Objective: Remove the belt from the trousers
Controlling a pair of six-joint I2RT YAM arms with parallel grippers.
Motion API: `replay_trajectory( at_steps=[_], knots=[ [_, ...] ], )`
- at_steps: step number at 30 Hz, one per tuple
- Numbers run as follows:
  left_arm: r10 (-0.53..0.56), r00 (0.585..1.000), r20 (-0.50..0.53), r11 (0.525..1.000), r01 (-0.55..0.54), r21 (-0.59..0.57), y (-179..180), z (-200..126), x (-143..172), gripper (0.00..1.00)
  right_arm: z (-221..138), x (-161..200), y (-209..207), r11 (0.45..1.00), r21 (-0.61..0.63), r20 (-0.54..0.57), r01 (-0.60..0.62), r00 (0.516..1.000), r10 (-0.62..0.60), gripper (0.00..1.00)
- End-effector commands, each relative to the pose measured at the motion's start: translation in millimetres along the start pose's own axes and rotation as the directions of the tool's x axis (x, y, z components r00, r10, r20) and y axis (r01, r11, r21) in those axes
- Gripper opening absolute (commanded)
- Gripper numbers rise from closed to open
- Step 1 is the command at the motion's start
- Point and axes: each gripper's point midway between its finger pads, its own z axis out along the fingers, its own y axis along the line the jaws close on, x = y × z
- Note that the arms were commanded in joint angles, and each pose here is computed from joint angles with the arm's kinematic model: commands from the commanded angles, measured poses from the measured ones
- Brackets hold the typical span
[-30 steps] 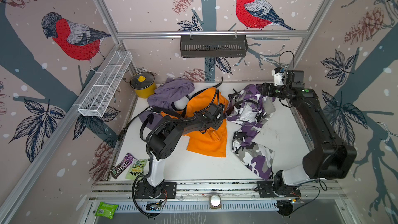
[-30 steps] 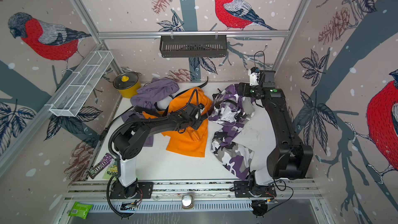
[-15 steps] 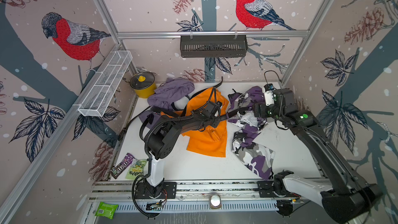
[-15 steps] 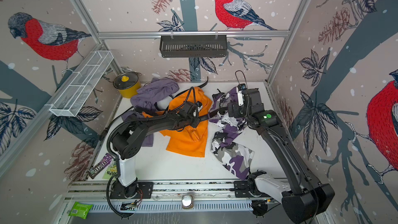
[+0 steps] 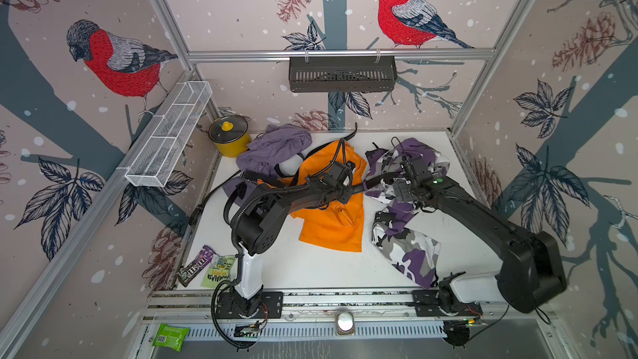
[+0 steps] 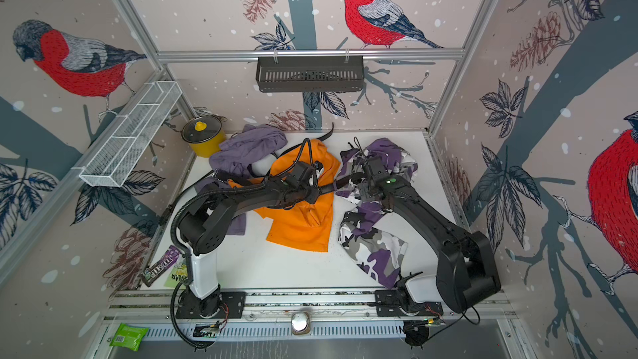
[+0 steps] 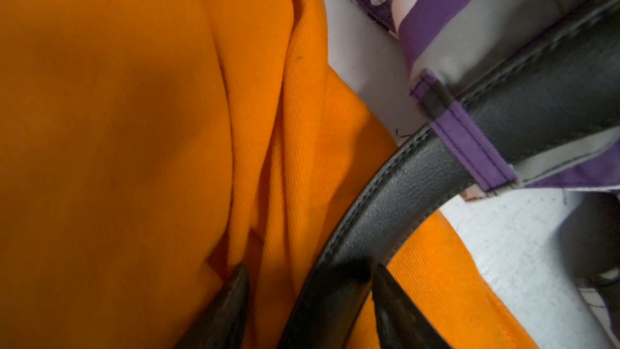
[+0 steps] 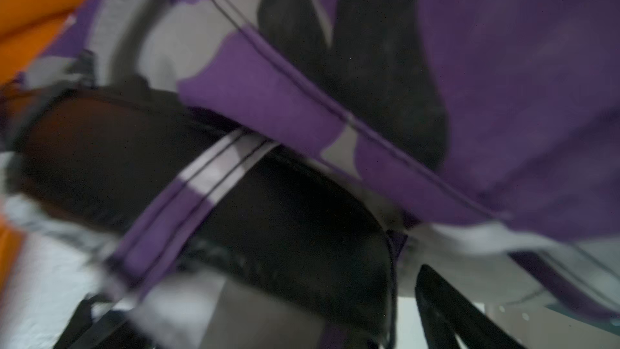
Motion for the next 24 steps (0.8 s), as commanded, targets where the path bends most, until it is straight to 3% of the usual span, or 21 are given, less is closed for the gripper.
replay_trajectory(
  at_steps=[1, 3, 5, 6, 11, 13, 18, 24],
  knots=[
    [-0.006, 1.0, 0.014, 1.0, 0.006, -0.002, 1, -3, -4, 0.59, 10, -20, -24, 0.984, 0.173, 0.102, -0.053, 0.994, 0.035, 0.97],
    [-0.011, 1.0, 0.022, 1.0, 0.011, 0.0, 1, -5, -7, 0.59, 10, -36, -36, 0.973, 0.202, 0.189, -0.116, 0.979, 0.077, 0.76],
    [-0.009, 1.0, 0.026, 1.0, 0.009, -0.001, 2, -8, -9, 0.61, 8, -49, -41, 0.976, 0.157, 0.245, -0.147, 0.964, 0.106, 0.48],
    [-0.008, 0.999, 0.034, 1.0, 0.008, -0.006, 2, -12, -12, 0.63, 4, -56, -42, 0.981, 0.125, 0.261, -0.148, 0.959, 0.111, 0.4],
    [0.013, 0.989, 0.148, 0.999, -0.007, -0.041, 8, -52, -42, 0.92, -16, -75, -40, 0.997, -0.011, 0.19, -0.079, 0.979, 0.079, 0.22],
    [0.036, 0.976, 0.215, 0.998, -0.025, -0.054, 7, -75, -60, 0.99, -30, -82, -40, 0.996, -0.061, 0.18, -0.067, 0.981, 0.077, 0.19],
    [0.177, 0.925, 0.337, 0.984, -0.162, -0.074, -22, -119, -98, 0.99, -62, -100, -46, 0.988, -0.133, 0.196, -0.08, 0.975, 0.105, 0.19],
    [0.305, 0.898, 0.317, 0.952, -0.294, -0.083, -50, -108, -91, 0.99, -83, -118, -46, 0.976, -0.194, 0.213, -0.096, 0.967, 0.138, 0.17]
  ],
)
